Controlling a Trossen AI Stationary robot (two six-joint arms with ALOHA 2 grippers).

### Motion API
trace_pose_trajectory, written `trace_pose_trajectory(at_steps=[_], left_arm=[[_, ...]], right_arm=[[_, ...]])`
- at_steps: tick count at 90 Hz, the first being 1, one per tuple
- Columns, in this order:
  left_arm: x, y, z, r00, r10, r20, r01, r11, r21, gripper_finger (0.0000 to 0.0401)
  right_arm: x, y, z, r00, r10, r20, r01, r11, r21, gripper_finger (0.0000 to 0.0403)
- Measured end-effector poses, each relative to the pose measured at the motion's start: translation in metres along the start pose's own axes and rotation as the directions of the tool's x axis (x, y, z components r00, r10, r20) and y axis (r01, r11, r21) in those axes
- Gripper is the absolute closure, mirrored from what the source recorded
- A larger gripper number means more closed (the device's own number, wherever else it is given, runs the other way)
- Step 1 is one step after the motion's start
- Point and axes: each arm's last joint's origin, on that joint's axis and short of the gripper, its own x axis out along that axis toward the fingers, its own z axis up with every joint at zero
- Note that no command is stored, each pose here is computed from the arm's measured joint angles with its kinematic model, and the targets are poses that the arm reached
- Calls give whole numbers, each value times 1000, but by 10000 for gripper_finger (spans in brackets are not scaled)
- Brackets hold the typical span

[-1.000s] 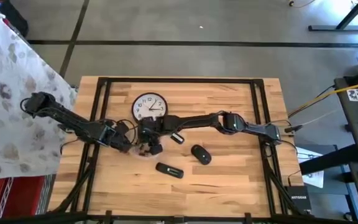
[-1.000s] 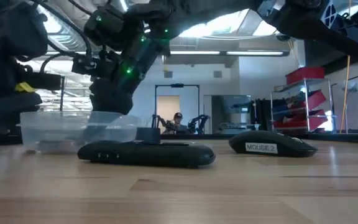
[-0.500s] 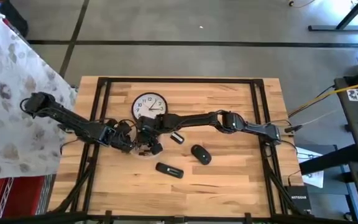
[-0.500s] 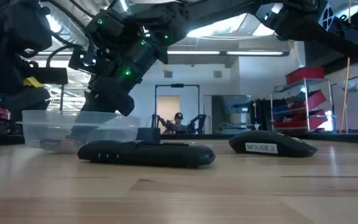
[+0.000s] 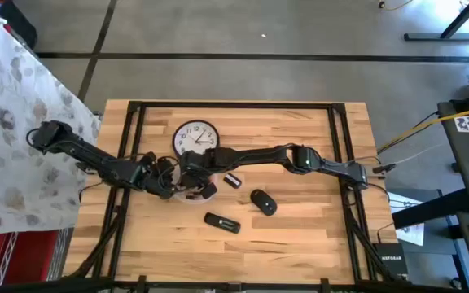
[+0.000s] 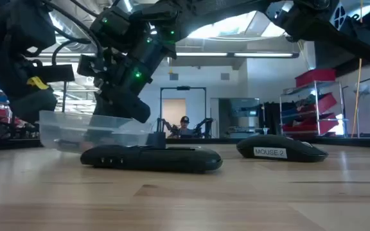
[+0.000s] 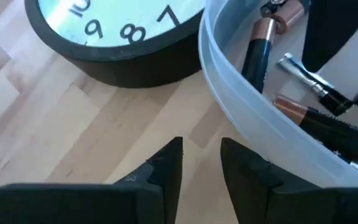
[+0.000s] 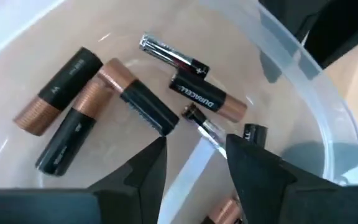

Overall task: Insert battery
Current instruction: Insert the silver battery into the remote control

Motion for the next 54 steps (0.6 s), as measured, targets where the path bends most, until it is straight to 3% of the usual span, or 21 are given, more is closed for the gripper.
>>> trace_pose_trajectory(at_steps=[21, 54], left_arm=[[0, 0, 0, 1000, 7, 10, -7, 1000, -1, 305], [0, 0, 1, 1000, -1, 8, 2, 1000, -11, 305]], right_arm=[[2, -1, -2, 1000, -5, -11, 5, 999, -47, 252], [7, 0, -14, 997, 32, -65, -19, 979, 203, 255]])
